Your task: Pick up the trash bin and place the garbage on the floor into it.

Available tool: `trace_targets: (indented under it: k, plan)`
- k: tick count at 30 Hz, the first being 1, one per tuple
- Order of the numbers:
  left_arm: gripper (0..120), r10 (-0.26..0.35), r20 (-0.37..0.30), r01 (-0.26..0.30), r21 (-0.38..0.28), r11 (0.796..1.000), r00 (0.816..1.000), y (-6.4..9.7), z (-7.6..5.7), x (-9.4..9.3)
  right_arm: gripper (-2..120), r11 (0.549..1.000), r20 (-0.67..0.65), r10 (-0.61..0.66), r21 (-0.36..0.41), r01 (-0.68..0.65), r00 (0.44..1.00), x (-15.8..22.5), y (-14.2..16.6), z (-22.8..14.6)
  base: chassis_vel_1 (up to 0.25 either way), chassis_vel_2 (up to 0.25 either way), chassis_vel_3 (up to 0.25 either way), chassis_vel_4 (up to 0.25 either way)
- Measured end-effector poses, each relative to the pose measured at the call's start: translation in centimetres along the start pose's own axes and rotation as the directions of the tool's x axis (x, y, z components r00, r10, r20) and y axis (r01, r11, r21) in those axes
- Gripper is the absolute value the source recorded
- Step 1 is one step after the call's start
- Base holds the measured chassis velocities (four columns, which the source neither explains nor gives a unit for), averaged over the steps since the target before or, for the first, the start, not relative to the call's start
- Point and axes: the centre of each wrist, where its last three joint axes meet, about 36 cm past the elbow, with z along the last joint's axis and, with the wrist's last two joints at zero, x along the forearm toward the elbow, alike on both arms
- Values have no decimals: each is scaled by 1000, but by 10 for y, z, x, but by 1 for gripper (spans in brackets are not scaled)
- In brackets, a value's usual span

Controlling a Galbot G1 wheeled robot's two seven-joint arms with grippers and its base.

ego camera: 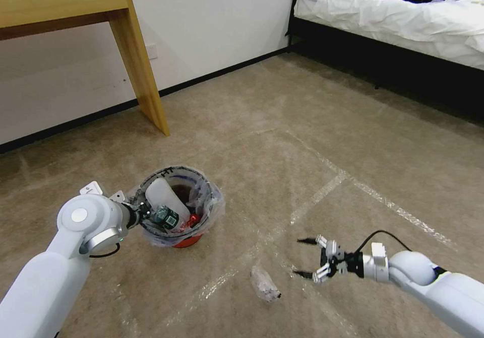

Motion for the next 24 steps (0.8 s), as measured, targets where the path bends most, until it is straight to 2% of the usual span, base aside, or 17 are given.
trace_targets:
  k: [14,16,20,24]
  plan:
    - [0,5,3,-5,-2,1000,1000,0,1,4,100,992,10,-119,-38,119,993,-40,20,7,0,0,0,0]
    - [0,8,7,-8,-6,1000,1000,0,1,7,100,989,13,-142,-47,143,990,-56,28,12,0,0,0,0]
    - [0,4,5,-4,-12,1000,1000,1,5,8,100,991,12,-118,-60,118,993,-77,35,18,0,0,0,0]
    - [0,3,3,-2,-11,1000,1000,1,6,7,100,994,-9,-82,-71,81,997,-79,35,23,0,0,0,0]
